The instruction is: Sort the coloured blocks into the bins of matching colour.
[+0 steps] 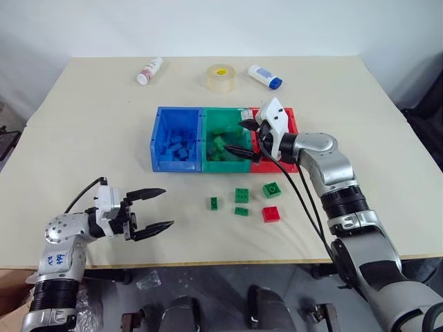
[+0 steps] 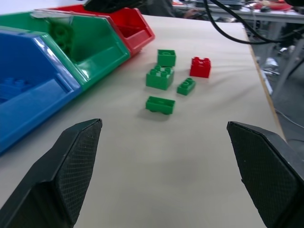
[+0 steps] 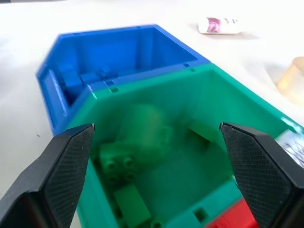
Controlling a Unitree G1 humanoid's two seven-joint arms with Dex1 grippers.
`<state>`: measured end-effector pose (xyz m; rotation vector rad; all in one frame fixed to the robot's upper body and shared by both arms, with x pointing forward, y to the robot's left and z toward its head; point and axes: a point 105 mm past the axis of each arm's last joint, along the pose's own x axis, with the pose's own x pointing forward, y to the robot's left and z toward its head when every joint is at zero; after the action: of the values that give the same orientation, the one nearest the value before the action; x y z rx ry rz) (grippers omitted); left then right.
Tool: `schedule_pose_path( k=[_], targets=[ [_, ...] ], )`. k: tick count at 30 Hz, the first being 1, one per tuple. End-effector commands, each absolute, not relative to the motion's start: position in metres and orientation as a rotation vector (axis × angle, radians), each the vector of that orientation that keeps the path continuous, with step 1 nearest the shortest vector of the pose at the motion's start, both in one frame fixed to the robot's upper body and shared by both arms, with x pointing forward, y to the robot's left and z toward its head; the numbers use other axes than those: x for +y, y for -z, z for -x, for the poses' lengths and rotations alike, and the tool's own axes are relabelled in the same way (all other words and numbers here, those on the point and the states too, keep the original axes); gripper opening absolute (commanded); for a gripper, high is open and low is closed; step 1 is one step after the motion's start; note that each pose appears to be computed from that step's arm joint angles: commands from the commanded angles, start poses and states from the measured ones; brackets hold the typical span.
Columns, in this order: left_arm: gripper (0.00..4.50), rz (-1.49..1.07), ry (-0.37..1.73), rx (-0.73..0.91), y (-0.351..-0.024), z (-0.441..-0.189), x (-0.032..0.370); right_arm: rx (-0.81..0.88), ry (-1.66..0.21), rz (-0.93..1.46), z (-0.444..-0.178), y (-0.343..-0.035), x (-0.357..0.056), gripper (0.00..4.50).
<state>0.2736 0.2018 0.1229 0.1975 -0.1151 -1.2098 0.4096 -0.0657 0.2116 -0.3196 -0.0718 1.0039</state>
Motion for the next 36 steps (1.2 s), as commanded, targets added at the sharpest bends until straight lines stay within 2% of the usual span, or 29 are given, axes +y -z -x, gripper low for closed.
schedule_pose_path(
  k=[1, 6, 10, 14, 21, 25, 30, 36],
  targets=[
    [4.50, -0.200, 1.236, -0.177, -0.133, -0.271, 0.205, -0.140, -1.000, 0.340, -0.406, -0.229, -0.072, 4.45],
    [4.50, -0.203, 1.263, -0.158, -0.126, -0.269, 0.210, -0.111, -1.041, 0.369, -0.386, -0.219, -0.094, 4.45],
    [4.50, -0.206, 1.291, -0.155, -0.122, -0.270, 0.213, -0.048, -1.133, 0.424, -0.351, -0.199, -0.120, 4.45],
    [4.50, -0.212, 1.295, -0.160, -0.120, -0.276, 0.213, 0.041, -1.147, 0.437, -0.322, -0.185, -0.152, 4.45],
    [4.50, -0.224, 1.307, -0.165, -0.118, -0.283, 0.212, 0.249, -1.023, 0.442, -0.280, -0.156, -0.229, 4.45],
    [4.50, -0.225, 1.307, -0.174, -0.120, -0.286, 0.211, 0.317, -0.965, 0.442, -0.263, -0.149, -0.255, 4.45],
    [4.50, -0.226, 1.310, -0.180, -0.122, -0.286, 0.210, 0.328, -0.971, 0.446, -0.257, -0.148, -0.252, 4.45],
    [4.50, -0.232, 1.317, -0.191, -0.126, -0.286, 0.207, 0.283, -1.086, 0.429, -0.264, -0.144, -0.206, 4.45]
  ],
)
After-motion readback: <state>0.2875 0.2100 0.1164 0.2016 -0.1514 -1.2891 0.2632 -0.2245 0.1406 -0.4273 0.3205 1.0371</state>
